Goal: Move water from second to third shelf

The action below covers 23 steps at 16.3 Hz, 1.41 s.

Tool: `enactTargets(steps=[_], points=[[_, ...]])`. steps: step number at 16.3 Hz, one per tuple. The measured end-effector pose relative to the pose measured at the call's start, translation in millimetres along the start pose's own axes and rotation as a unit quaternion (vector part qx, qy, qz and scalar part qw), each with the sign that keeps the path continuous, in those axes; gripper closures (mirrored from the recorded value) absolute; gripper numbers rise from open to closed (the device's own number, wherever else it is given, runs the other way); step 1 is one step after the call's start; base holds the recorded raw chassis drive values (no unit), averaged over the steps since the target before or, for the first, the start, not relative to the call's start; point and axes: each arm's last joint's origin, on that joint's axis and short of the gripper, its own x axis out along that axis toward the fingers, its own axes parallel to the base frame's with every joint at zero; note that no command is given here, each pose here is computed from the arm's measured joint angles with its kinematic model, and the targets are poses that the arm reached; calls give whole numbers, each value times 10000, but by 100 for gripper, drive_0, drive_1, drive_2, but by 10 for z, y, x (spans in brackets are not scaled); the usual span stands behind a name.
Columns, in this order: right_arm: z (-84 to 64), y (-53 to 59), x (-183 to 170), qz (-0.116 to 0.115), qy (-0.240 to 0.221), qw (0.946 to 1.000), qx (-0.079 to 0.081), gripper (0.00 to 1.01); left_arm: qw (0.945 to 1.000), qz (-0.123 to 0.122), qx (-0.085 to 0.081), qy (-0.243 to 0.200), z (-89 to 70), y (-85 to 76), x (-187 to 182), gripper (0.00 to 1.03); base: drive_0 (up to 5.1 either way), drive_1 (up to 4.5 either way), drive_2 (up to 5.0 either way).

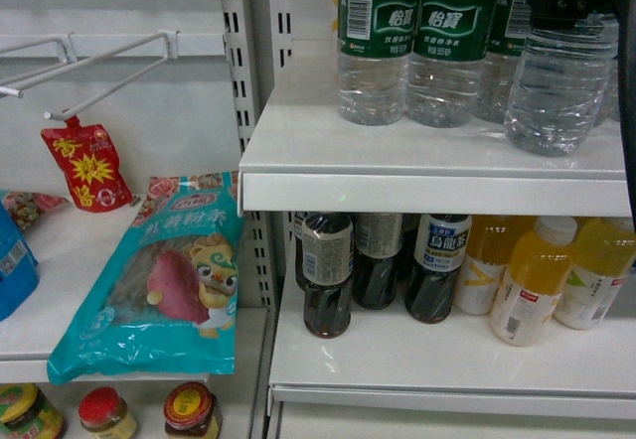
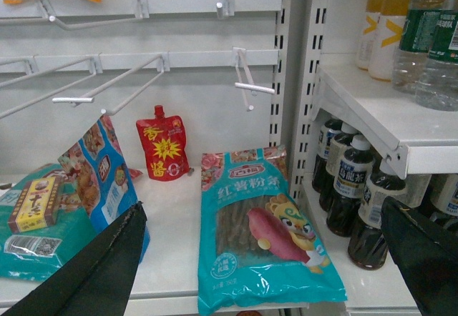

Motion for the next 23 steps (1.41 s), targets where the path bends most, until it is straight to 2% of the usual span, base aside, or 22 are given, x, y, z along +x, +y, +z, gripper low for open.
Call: enactTargets(steps=[7,9,12,13,16,23], points=[[-2,2,23,13,3,10000,2,57,10000,0,0,0,0,0,0,5,0,0,0],[-12,-18,40,41,16,10000,5,34,10000,0,0,0,0,0,0,5,0,0,0],[-6,-35,54,62,5,10000,-2,12,10000,0,0,0,0,0,0,5,0,0,0],[-7,-32,54,83,6,10000,-8,2,10000,0,0,0,0,0,0,5,0,0,0],[-9,-29,52,106,31,9999,-12,3,10000,0,-2,0,0,0,0,5,0,0,0],[2,65,-41,191,103,9998,-37,3,10000,0,0,0,0,0,0,5,0,0,0]])
